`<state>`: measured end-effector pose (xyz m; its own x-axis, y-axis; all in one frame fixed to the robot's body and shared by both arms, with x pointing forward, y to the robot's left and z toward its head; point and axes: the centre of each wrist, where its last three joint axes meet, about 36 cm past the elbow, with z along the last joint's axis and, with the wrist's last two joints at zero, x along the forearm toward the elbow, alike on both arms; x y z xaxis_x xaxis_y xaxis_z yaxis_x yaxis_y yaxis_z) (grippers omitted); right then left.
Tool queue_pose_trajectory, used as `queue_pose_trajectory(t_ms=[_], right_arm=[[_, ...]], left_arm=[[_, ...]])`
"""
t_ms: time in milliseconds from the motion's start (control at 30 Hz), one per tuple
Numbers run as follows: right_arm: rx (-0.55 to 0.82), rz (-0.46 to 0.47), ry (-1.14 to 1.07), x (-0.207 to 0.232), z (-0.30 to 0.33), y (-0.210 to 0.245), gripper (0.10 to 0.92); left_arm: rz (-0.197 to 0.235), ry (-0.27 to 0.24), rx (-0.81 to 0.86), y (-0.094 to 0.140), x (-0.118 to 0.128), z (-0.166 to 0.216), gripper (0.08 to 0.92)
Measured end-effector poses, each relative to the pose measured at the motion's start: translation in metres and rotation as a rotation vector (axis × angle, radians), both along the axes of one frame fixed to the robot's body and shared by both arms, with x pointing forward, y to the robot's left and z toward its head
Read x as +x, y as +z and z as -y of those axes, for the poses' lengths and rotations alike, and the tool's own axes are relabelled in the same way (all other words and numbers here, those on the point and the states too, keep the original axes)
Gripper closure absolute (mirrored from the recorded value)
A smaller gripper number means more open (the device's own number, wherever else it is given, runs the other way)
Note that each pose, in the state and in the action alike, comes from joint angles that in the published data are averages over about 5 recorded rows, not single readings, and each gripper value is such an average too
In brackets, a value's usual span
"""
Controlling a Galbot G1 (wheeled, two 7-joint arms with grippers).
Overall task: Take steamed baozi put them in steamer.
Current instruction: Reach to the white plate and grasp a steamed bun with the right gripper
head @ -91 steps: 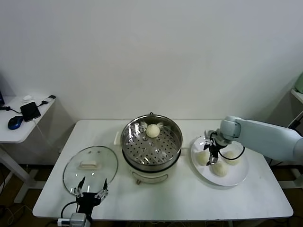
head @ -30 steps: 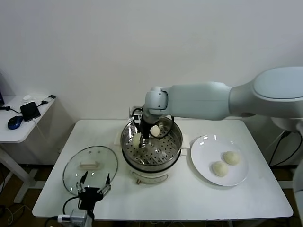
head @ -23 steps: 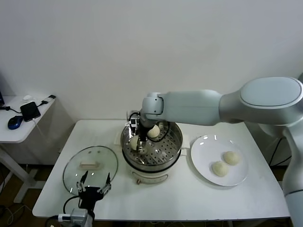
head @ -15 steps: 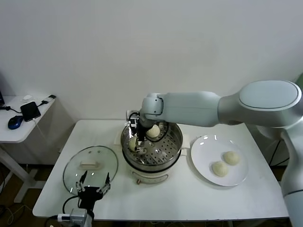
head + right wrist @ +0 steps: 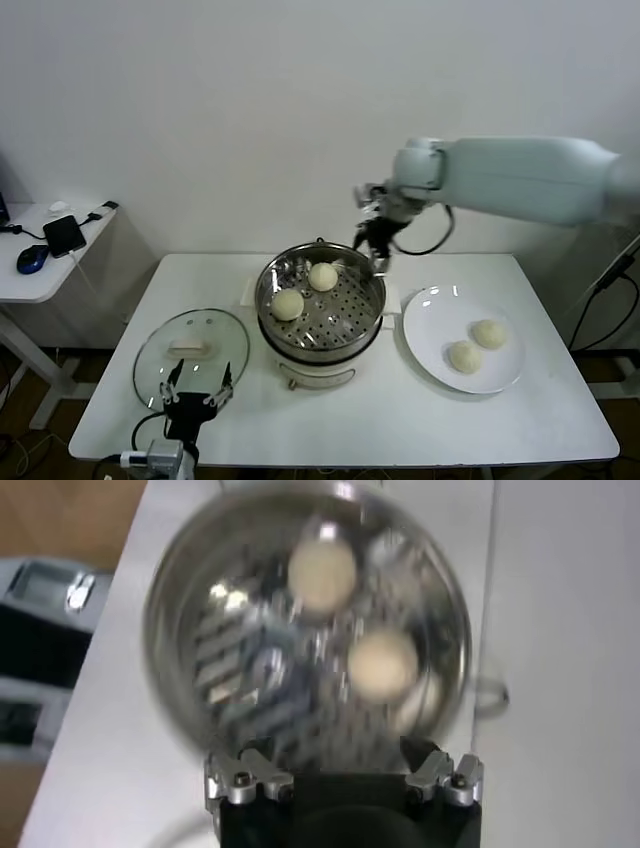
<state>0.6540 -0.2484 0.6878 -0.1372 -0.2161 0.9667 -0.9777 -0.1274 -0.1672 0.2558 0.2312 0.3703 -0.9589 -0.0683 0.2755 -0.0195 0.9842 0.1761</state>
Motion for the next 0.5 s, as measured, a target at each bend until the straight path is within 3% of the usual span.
queue_pose_trajectory(t_ms=[233, 500], right_arm=[[-0.046, -0.056, -0.060, -0.034, 0.090, -0.046, 0.199], [-0.086, -0.099, -0.110, -0.058, 0.131, -0.120, 0.200]], left_arm=[[-0.001, 0.013, 0.001, -0.002, 0.000, -0.002, 0.177], [-0.004, 0.024, 0.003, -0.002, -0.002, -0.002, 0.177]])
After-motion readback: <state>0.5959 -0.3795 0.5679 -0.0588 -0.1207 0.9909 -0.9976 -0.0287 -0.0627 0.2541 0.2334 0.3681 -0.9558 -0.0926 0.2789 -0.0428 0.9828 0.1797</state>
